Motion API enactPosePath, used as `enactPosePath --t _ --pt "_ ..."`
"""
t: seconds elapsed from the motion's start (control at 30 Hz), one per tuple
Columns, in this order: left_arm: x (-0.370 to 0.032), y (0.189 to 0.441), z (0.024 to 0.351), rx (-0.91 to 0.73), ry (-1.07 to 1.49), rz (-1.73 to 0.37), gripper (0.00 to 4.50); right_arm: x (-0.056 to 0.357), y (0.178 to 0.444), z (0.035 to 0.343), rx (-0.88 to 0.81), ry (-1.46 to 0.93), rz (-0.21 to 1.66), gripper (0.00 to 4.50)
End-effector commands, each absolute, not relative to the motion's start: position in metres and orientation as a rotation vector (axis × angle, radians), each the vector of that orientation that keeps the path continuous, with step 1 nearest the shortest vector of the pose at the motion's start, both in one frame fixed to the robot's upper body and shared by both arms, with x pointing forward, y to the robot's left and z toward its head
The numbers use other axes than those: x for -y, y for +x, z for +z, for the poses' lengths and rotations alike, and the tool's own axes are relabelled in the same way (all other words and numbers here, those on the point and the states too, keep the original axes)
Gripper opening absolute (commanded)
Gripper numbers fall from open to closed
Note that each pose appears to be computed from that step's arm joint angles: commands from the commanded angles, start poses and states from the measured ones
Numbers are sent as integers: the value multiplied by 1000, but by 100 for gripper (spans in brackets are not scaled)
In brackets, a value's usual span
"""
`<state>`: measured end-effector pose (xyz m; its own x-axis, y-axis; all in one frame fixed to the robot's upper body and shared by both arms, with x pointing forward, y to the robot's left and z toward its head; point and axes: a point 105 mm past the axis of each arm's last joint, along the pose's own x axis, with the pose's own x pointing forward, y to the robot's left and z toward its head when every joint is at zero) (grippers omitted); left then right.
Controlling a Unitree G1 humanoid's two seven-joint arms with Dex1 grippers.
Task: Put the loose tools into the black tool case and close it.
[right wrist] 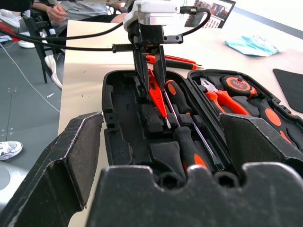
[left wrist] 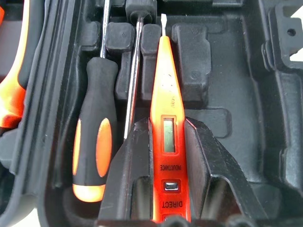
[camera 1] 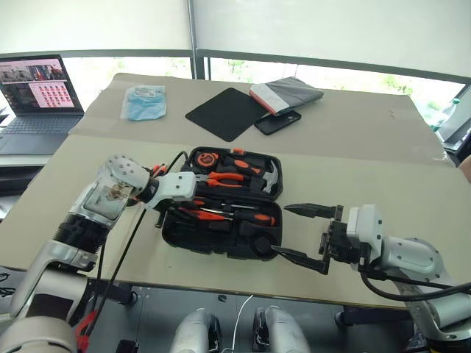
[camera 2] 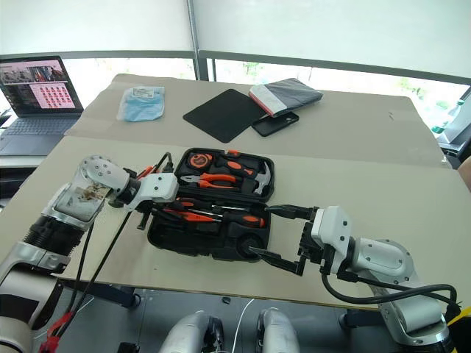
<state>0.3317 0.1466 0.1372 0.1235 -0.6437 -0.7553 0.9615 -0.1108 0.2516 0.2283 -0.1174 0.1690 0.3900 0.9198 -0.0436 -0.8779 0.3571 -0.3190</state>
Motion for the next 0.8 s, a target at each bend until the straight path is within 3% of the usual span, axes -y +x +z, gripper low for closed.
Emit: enactPosePath --t 0.03,0.43,0.8 --pt "-154 333 135 -541 973 -1432 48 117 228 179 201 -336 1169 450" --pt "-149 325 125 -617 1006 -1430 48 114 228 179 201 -326 1171 450" --pt "-136 325 120 -560 973 -1447 48 108 231 179 203 -311 1182 450"
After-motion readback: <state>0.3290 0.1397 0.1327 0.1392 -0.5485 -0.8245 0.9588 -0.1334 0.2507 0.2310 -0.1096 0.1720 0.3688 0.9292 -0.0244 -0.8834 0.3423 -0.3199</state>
